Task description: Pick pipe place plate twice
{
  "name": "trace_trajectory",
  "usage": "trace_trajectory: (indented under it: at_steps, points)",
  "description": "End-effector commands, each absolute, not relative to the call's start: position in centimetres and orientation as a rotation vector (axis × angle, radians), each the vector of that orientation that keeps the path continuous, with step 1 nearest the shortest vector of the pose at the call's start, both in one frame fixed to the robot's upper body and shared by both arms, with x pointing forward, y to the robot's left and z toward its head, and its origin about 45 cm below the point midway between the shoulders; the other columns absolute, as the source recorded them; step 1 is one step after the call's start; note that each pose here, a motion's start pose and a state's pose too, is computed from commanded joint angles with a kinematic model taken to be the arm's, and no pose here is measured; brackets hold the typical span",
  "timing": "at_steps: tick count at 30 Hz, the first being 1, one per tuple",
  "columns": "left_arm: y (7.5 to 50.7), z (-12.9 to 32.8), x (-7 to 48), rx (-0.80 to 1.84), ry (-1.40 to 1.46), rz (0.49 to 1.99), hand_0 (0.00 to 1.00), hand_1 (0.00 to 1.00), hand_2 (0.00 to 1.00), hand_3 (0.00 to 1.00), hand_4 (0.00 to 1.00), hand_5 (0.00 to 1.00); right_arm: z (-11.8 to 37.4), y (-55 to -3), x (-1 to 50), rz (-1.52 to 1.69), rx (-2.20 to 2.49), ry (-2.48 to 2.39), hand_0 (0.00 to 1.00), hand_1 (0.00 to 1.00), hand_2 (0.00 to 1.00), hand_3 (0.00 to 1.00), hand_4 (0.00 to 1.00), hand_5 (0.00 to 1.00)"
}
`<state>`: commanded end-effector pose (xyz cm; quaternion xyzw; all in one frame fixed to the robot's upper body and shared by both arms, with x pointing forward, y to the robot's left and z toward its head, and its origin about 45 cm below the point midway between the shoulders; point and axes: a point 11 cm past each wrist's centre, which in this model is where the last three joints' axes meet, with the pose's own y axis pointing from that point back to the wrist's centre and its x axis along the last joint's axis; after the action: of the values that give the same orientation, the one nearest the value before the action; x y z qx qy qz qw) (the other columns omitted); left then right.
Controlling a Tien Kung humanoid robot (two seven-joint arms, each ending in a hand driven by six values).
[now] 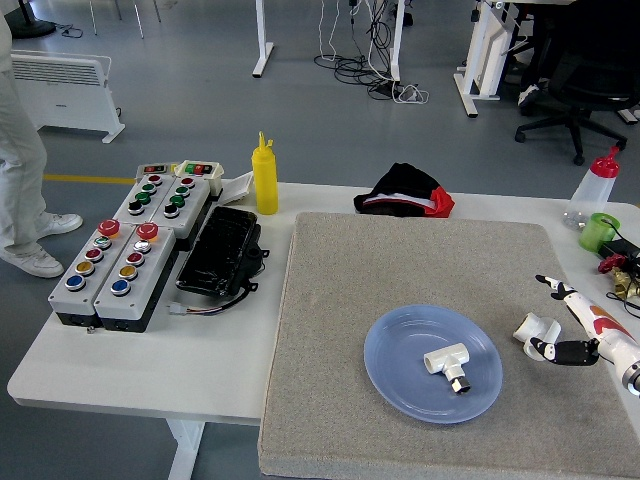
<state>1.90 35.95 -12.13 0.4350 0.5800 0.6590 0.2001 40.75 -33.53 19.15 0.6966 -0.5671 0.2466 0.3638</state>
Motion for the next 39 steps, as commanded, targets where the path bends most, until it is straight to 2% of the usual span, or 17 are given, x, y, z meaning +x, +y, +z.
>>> trace_trajectory:
  at_steps: [15,16,21,22,27,28,33,34,39]
  points:
    - [35.9,-12.1,2.3,1.209,1.621,1.839,0.597,0.589,0.680,0.707,0.525,0.998,17.1,-34.0,41.2,0.496,1.826,-1.486,0.998,0.928,0.998,0.965,0.779,0.262]
    - [35.9,-12.1,2.3,1.209,1.621,1.838,0.597,0.589,0.680,0.707,0.525,0.998,17.0,-34.0,41.2,0.483,1.831,-1.491,0.894,0.826,0.922,0.946,0.773,0.271]
    - [35.8,-12.1,2.4,1.206,1.620,1.840,0.597,0.589,0.680,0.707,0.525,0.998,16.7,-34.1,41.2,0.476,1.823,-1.505,0.894,0.826,0.922,0.946,0.773,0.271]
    - [35.8,-12.1,2.4,1.206,1.619,1.840,0.597,0.589,0.681,0.708,0.526,0.998,16.6,-34.1,41.2,0.476,1.822,-1.507,0.737,0.734,0.844,0.919,0.765,0.267]
    - [35.8,-12.1,2.5,1.205,1.618,1.841,0.597,0.589,0.681,0.708,0.526,0.998,16.5,-34.3,41.2,0.487,1.827,-1.534,0.737,0.734,0.844,0.919,0.765,0.267]
    - [35.8,-12.1,2.5,1.205,1.618,1.841,0.598,0.591,0.682,0.710,0.525,0.998,16.5,-34.3,41.2,0.488,1.827,-1.534,0.446,0.557,0.643,0.820,0.696,0.212]
    - [35.8,-12.1,2.6,1.202,1.616,1.842,0.598,0.591,0.682,0.710,0.525,0.998,16.4,-34.3,41.1,0.507,1.824,-1.538,0.446,0.557,0.643,0.820,0.696,0.212]
    - [35.8,-12.1,2.6,1.202,1.616,1.842,0.598,0.592,0.682,0.710,0.527,0.998,16.4,-34.3,41.0,0.507,1.825,-1.538,0.322,0.455,0.560,0.753,0.628,0.161]
    - [35.8,-12.1,2.7,1.202,1.615,1.841,0.598,0.592,0.682,0.710,0.527,0.998,16.4,-34.3,41.0,0.516,1.826,-1.542,0.322,0.455,0.560,0.753,0.628,0.161]
